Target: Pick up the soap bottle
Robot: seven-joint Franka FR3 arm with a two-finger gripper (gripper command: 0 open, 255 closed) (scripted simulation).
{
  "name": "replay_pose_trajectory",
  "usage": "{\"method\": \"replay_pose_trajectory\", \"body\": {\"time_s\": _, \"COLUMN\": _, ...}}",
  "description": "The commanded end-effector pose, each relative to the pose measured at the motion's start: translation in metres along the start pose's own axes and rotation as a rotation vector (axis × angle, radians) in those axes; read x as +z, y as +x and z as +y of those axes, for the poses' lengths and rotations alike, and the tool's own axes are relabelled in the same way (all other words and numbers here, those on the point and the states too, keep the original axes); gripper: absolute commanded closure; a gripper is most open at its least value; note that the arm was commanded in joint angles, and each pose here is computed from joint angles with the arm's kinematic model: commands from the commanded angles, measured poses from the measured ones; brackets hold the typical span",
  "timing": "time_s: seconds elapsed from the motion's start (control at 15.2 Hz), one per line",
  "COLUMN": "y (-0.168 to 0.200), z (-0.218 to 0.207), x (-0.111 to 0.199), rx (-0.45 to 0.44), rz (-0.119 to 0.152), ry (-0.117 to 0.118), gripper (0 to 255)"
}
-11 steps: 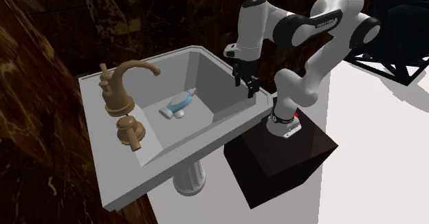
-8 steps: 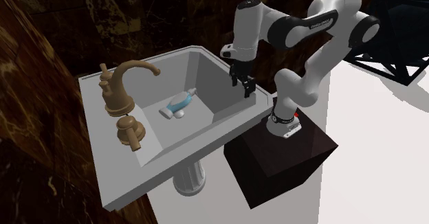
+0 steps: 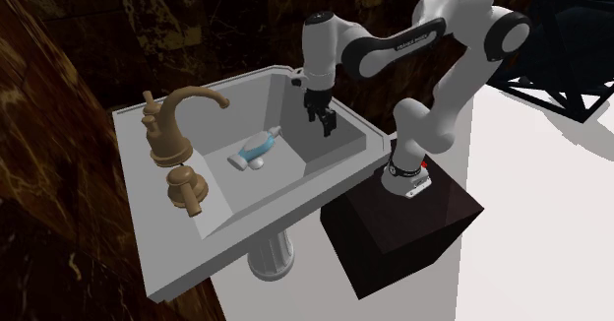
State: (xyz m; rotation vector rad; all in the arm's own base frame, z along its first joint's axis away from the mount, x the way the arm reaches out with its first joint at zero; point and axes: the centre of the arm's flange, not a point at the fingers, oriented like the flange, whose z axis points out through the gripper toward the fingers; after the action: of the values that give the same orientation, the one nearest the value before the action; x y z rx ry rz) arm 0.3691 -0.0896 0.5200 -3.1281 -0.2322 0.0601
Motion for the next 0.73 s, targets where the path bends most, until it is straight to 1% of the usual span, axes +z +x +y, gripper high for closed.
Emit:
{"method": "replay_pose_trajectory", "body": {"time_s": 0.0, "y": 0.011, "z": 0.022, "x": 0.011, "rx": -0.011, "rz": -0.008, "ry": -0.009, "gripper": 0}}
{"method": "replay_pose_trajectory", "body": {"time_s": 0.66, "y": 0.068, "z": 0.129, "x": 0.056, "rx": -0.061, "rz": -0.049, "ry": -0.050, "gripper": 0}}
